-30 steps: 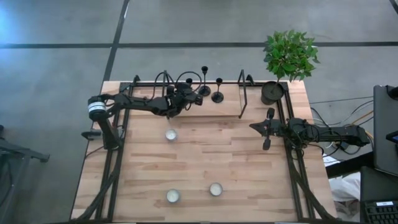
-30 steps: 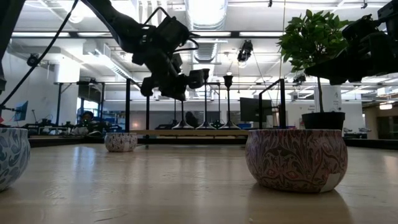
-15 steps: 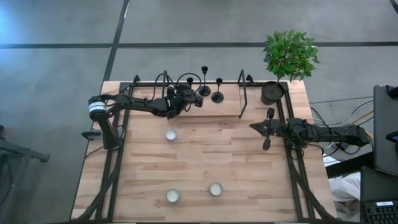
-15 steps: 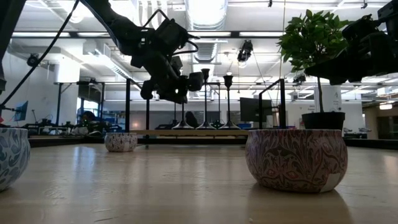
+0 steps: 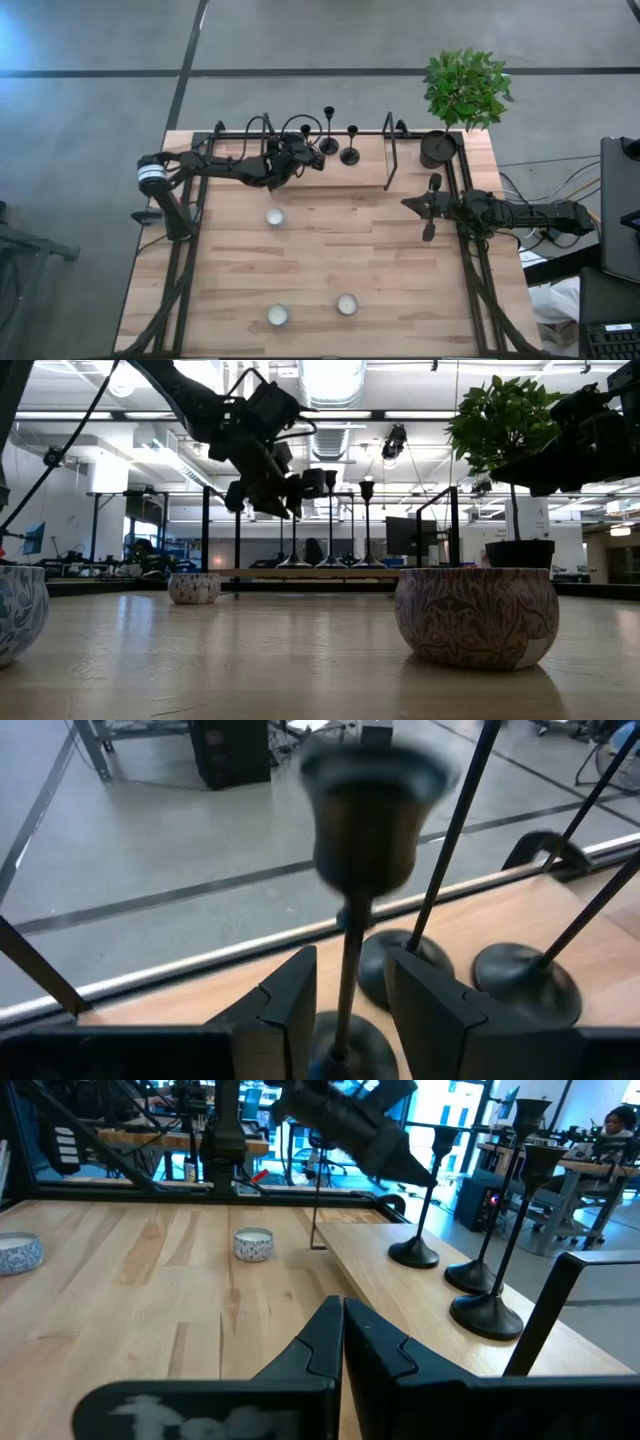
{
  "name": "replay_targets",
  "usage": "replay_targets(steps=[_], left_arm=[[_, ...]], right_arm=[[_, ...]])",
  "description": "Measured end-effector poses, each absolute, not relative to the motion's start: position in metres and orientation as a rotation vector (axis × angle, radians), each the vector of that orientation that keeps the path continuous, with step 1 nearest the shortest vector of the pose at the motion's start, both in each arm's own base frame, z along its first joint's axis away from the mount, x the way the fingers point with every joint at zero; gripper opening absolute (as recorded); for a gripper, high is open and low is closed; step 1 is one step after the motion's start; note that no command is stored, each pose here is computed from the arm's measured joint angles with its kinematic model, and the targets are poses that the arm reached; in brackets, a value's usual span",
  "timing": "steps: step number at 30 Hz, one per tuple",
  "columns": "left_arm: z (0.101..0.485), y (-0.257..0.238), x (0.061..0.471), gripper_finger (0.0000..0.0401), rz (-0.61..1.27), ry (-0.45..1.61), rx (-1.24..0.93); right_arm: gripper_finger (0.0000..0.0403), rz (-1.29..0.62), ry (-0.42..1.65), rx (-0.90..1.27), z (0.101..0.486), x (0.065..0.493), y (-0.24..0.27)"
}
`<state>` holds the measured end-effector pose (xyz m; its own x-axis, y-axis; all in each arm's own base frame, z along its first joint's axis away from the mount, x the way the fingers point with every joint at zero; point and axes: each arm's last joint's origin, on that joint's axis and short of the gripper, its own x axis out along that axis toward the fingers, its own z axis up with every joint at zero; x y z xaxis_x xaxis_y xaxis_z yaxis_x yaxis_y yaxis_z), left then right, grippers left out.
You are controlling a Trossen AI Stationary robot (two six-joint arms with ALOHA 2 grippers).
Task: Pick & Place candle stick holders
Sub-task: Put the white scented candle on the shelf
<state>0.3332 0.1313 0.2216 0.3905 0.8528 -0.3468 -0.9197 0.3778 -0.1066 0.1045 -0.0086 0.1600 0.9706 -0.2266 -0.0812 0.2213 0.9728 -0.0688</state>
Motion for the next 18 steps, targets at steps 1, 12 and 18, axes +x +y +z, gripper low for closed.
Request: replay_targets(steps=[1, 12, 18], left_arm=[[0.224, 0.131, 0.333, 0.0131, 1.145, 0.248, -0.295], [0.239, 0.124, 0.321, 0.0145, 1.028, 0.335, -0.300], [0.244, 0.118, 0.321, 0.0145, 0.853, 0.384, -0.340]], right_arm=[[0.0008, -0.226, 0.089, -0.059, 0.160, 0.104, -0.009], [0.0008, -0.226, 0.089, -0.059, 0.160, 0.104, -0.009], [0.0008, -0.227, 0.089, -0.059, 0.160, 0.104, -0.009]])
